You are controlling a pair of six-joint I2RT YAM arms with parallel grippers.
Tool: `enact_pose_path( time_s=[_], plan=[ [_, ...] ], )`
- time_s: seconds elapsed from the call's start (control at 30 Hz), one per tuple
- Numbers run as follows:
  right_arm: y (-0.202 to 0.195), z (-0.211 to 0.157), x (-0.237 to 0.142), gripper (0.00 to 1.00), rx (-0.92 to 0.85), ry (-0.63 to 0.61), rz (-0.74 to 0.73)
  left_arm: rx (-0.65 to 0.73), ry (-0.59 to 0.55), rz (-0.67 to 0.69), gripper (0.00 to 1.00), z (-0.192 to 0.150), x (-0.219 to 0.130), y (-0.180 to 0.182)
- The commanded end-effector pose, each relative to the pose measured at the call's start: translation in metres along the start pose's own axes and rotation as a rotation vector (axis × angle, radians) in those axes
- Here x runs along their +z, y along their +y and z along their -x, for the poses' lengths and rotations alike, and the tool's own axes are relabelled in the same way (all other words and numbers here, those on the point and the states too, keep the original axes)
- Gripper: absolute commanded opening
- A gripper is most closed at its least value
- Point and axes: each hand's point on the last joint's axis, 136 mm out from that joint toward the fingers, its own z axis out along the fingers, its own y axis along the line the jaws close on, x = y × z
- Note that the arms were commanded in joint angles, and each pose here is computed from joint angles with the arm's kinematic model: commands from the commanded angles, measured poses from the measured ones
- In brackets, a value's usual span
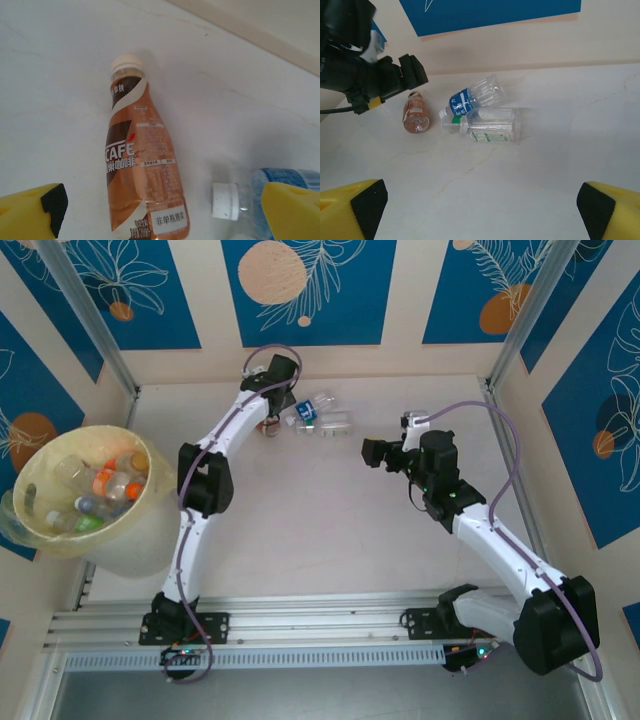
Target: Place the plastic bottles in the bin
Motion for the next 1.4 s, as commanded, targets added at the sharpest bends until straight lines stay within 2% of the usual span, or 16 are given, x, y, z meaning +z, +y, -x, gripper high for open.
enact_pose_path(
  time_s=[0.0, 0.17, 0.27, 0.47, 0.6, 0.67, 0.87, 1.2, 1.37],
  plan=[
    [-0.009, -0.004, -0.006, 0.99, -0.017, 0.003, -0.041, -0.050, 0.048, 0.074, 1.00, -0.009, 0.017, 0.018],
    [-0.012, -0.006, -0.009, 1.00, -0.015, 0.005, -0.059, -0.083, 0.127, 0.054, 0.98, -0.026, 0.046, 0.018],
    [-0.013, -0.006, -0.010, 1.00, -0.013, 0.006, -0.062, -0.086, 0.169, 0.013, 0.92, -0.036, 0.059, 0.011],
    [-0.012, -0.007, -0.016, 1.00, -0.004, 0.003, -0.059, -0.081, 0.176, 0.036, 0.83, -0.047, 0.082, 0.016],
    [-0.012, -0.008, -0.021, 1.00, -0.016, -0.007, -0.053, -0.048, 0.198, 0.004, 0.75, -0.053, 0.090, 0.012],
    [-0.008, -0.008, -0.024, 1.00, -0.042, -0.016, -0.032, -0.011, 0.204, -0.019, 0.64, -0.053, 0.089, 0.008],
    [-0.002, -0.003, -0.030, 0.99, -0.094, -0.043, 0.003, 0.098, 0.218, -0.086, 0.42, -0.047, 0.076, -0.002],
    [-0.001, -0.005, -0.030, 0.99, -0.111, -0.057, 0.023, 0.163, 0.165, -0.119, 0.42, -0.015, 0.034, -0.002],
    [-0.003, -0.011, -0.029, 0.99, -0.110, -0.049, 0.021, 0.203, 0.158, -0.192, 0.42, -0.007, 0.003, -0.007]
  ],
)
